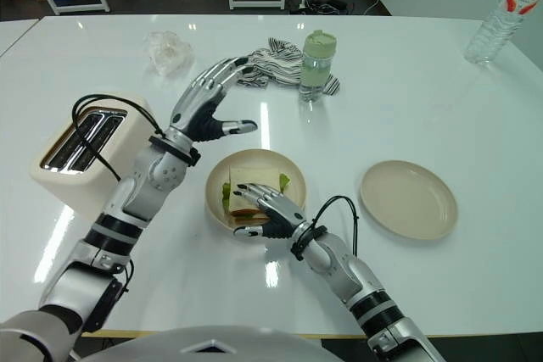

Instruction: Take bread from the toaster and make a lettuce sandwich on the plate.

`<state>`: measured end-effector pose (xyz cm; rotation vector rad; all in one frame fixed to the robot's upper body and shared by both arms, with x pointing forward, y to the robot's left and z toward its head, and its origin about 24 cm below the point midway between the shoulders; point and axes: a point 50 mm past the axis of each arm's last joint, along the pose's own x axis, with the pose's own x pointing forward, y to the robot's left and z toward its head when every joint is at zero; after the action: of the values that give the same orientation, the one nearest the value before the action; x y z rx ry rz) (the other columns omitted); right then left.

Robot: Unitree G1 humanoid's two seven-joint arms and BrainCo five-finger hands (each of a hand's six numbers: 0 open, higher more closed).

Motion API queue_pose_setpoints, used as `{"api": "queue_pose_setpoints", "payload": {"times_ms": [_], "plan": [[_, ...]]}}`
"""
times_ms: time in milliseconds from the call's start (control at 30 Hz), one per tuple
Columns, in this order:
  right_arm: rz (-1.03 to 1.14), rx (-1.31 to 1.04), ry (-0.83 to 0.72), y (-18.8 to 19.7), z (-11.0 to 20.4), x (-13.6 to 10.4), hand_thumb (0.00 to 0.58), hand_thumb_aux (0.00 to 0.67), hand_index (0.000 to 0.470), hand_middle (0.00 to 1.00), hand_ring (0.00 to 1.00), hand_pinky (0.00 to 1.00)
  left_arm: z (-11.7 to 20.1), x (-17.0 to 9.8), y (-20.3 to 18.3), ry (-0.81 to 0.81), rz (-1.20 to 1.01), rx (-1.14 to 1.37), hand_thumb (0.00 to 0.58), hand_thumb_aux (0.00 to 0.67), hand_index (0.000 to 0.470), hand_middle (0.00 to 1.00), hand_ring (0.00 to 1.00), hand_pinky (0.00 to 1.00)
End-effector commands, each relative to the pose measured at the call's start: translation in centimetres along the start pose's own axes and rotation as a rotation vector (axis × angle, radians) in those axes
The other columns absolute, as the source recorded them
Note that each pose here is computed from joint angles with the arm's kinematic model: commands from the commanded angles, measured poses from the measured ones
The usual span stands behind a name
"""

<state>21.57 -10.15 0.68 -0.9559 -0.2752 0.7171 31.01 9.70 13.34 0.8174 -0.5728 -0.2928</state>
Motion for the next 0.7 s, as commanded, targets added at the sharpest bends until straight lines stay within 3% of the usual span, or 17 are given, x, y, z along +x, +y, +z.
{"api": "queue_pose_setpoints", "payload": {"times_ms": [33, 500, 533, 567, 600, 633, 667, 700], "plan": [[0.037, 0.014, 0.119, 2.6, -1.8, -2.2, 0.0, 0.0, 0.0, 0.0, 0.0, 0.0, -2.3, -2.1, -1.0, 0.134, -0.035, -0.282, 0.0, 0.0, 0.0, 0.0, 0.0, 0.0], [-0.481, 0.081, -0.089, -4.2, 1.2, -2.7, 0.0, 0.0, 0.0, 0.0, 0.0, 0.0, -2.6, -6.4, -2.4, 0.164, -0.142, -0.577, 0.0, 0.0, 0.0, 0.0, 0.0, 0.0], [-0.511, 0.096, -0.103, -4.8, 1.5, -3.0, 0.0, 0.0, 0.0, 0.0, 0.0, 0.0, -2.3, -6.8, -2.0, 0.155, -0.147, -0.571, 0.0, 0.0, 0.0, 0.29, 0.29, 0.29], [-0.535, 0.104, -0.113, -5.4, 1.7, -3.4, 0.0, 0.0, 0.0, 0.0, 0.0, 0.0, -1.9, -7.2, -1.4, 0.139, -0.143, -0.568, 0.0, 0.0, 0.0, 0.82, 0.82, 0.82], [-0.553, 0.117, -0.116, -6.0, 1.8, -3.9, 0.0, 0.0, 0.0, 0.0, 0.0, 0.0, -1.5, -7.5, -0.7, 0.12, -0.143, -0.57, 0.319, 0.221, 0.155, 1.0, 1.0, 1.0], [-0.565, 0.128, -0.118, -6.6, 2.0, -4.5, 0.0, 0.0, 0.0, 0.0, 0.0, 0.0, -1.0, -8.0, 0.1, 0.101, -0.153, -0.548, 0.514, 0.444, 0.311, 1.0, 1.0, 1.0], [-0.574, 0.141, -0.116, -7.3, 2.1, -5.2, 0.0, 0.0, 0.0, 0.67, 0.67, 0.67, -0.5, -8.4, 0.9, 0.086, -0.163, -0.514, 0.58, 0.67, 0.47, 1.0, 1.0, 1.0], [-0.574, 0.152, -0.117, -7.8, 2.2, -5.9, 0.261, 0.173, 0.122, 1.0, 1.0, 1.0, -0.1, -8.9, 1.7, 0.079, -0.18, -0.474, 0.58, 0.67, 0.47, 1.0, 1.0, 1.0]]}}
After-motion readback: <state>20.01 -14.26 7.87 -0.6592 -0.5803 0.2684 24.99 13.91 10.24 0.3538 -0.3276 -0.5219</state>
